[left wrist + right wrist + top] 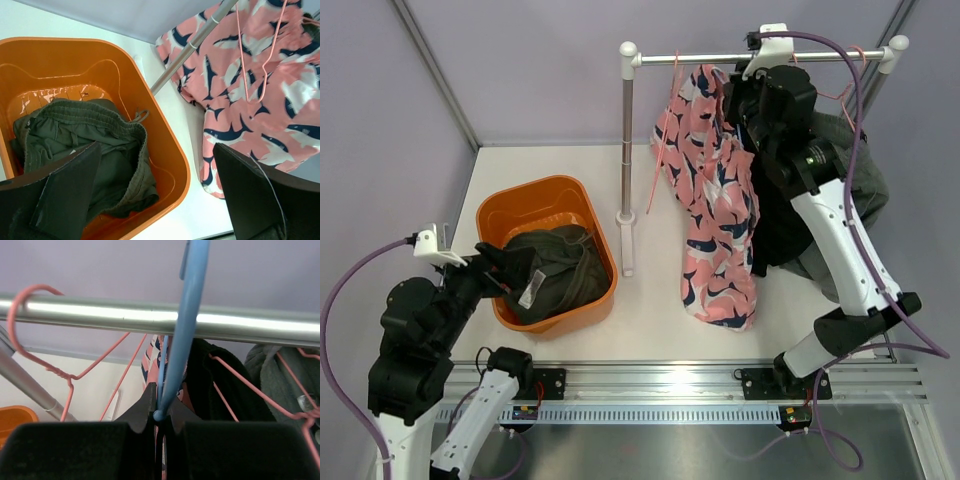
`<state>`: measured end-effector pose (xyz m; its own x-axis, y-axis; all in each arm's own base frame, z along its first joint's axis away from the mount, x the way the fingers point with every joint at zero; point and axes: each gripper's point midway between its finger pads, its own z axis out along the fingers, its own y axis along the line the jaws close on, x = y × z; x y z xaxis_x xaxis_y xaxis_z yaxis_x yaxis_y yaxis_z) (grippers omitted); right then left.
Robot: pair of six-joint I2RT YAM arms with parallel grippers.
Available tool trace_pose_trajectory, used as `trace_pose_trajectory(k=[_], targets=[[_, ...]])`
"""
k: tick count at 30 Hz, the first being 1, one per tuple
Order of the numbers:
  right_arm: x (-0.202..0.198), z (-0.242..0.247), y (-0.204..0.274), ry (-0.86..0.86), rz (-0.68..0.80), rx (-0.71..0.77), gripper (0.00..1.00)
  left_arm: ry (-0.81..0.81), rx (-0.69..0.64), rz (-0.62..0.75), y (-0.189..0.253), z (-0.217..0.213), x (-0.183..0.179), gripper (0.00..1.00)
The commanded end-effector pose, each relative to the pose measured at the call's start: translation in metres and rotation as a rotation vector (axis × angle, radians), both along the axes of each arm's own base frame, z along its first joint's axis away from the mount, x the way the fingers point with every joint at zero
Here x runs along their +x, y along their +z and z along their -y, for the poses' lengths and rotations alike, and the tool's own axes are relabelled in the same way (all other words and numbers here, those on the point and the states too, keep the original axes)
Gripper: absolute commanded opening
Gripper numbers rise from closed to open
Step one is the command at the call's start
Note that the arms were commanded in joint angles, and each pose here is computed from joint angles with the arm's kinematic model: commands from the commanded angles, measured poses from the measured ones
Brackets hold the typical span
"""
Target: Remove the shorts from the hanger
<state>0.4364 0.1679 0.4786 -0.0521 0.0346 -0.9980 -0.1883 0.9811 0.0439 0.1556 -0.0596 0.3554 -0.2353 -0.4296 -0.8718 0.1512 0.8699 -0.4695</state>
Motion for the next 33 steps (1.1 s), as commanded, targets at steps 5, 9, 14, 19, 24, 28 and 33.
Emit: trace_pose_trajectory(k=[5, 9, 14, 19, 24, 28, 33], targets=[[-0.057, 0.027, 0.037, -0.003, 0.029, 0.094, 0.00, -0.134, 0.039, 0.061, 0.010, 0.022, 0.009, 0.99], [-0.090, 0.032, 0.001, 0.015, -0.146, 0.105, 0.00, -0.242, 0.047, 0.112, 0.024, 0.038, 0.003, 0.99], [-0.150, 0.028, -0.032, 0.090, -0.272, 0.121, 0.00, -0.347, 0.037, 0.135, 0.032, 0.055, -0.002, 0.99], [-0.201, 0.003, -0.070, 0.185, -0.404, 0.068, 0.00, -0.449, 0.010, 0.098, 0.022, 0.074, 0.004, 0.99], [-0.239, -0.041, -0.111, 0.300, -0.497, 0.034, 0.00, -0.472, -0.016, 0.072, 0.013, 0.080, 0.011, 0.99], [-0.256, -0.064, -0.130, 0.329, -0.522, 0.015, 0.00, -0.497, -0.033, 0.014, -0.008, 0.087, 0.017, 0.97], [-0.272, -0.090, -0.135, 0.373, -0.516, 0.015, 0.00, -0.547, -0.068, -0.065, -0.049, 0.107, 0.023, 0.95]])
